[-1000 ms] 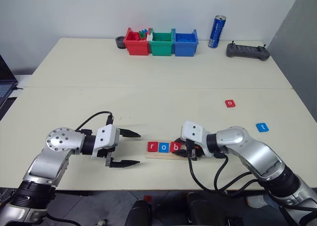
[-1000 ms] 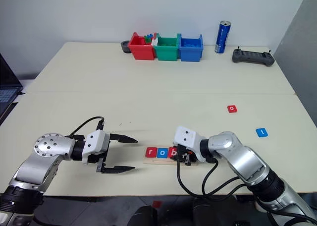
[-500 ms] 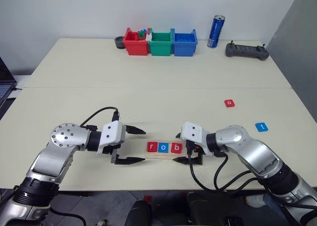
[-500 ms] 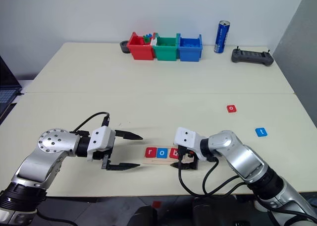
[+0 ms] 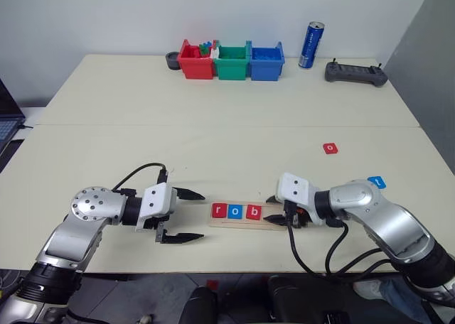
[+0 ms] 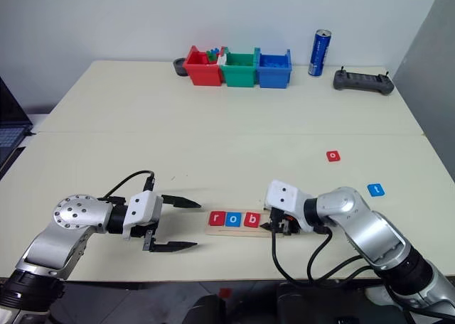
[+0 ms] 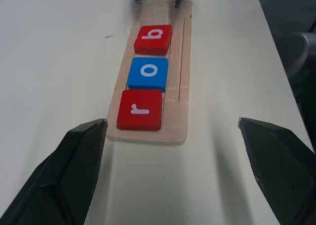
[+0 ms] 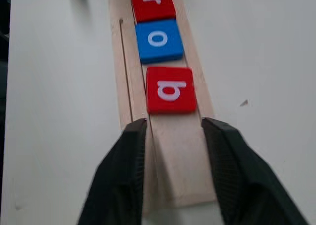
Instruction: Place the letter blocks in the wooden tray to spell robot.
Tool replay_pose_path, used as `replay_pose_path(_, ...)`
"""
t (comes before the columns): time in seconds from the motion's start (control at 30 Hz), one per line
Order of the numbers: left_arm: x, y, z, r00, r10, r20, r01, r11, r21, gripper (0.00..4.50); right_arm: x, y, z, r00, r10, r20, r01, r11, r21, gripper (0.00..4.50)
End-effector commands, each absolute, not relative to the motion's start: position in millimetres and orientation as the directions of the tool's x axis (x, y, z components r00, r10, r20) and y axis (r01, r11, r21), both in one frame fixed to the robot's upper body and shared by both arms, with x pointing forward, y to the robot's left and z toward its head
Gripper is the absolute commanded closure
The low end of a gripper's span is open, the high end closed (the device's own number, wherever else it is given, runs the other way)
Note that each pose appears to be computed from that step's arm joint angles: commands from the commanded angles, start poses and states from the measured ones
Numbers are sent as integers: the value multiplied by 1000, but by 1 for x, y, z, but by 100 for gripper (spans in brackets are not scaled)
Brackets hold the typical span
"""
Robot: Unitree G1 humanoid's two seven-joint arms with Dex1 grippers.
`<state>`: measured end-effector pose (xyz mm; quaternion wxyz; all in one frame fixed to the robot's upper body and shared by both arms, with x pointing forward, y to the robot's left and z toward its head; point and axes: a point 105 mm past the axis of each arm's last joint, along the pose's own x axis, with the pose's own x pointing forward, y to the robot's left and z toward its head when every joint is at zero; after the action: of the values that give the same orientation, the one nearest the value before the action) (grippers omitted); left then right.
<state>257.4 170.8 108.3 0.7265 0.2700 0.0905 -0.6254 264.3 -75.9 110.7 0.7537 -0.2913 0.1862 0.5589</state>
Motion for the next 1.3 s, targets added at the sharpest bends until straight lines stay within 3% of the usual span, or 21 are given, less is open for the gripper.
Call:
replay_pose_path(0.03, 261, 172, 114, 223, -863, -454, 943, 73, 326, 0, 264, -69, 118, 330, 741, -584, -939, 193, -286, 381)
replay_pose_path(0.1, 262, 172, 114, 222, -863, -453, 942, 71, 327, 0, 264, -70, 115, 335, 730, -596, -938, 196, -287, 446)
replay_pose_path(0.37, 263, 164, 117, 213, -869, -446, 940, 58, 336, 0, 265, -68, 102, 318, 710, -628, -944, 174, -281, 446)
replay_pose_path(0.9, 260, 155, 128, 207, -871, -445, 940, 51, 338, 0, 272, -45, 108, 315, 746, -586, -933, 133, -334, 446)
replay_pose_path(1.13, 260, 152, 130, 208, -877, -433, 941, 59, 332, 0, 277, -56, 135, 367, 774, -516, -911, 189, -365, 446)
replay_pose_path(1.3, 261, 150, 131, 215, -881, -421, 940, 70, 334, 0, 278, -96, 156, 532, 734, -421, -844, 423, -330, 283)
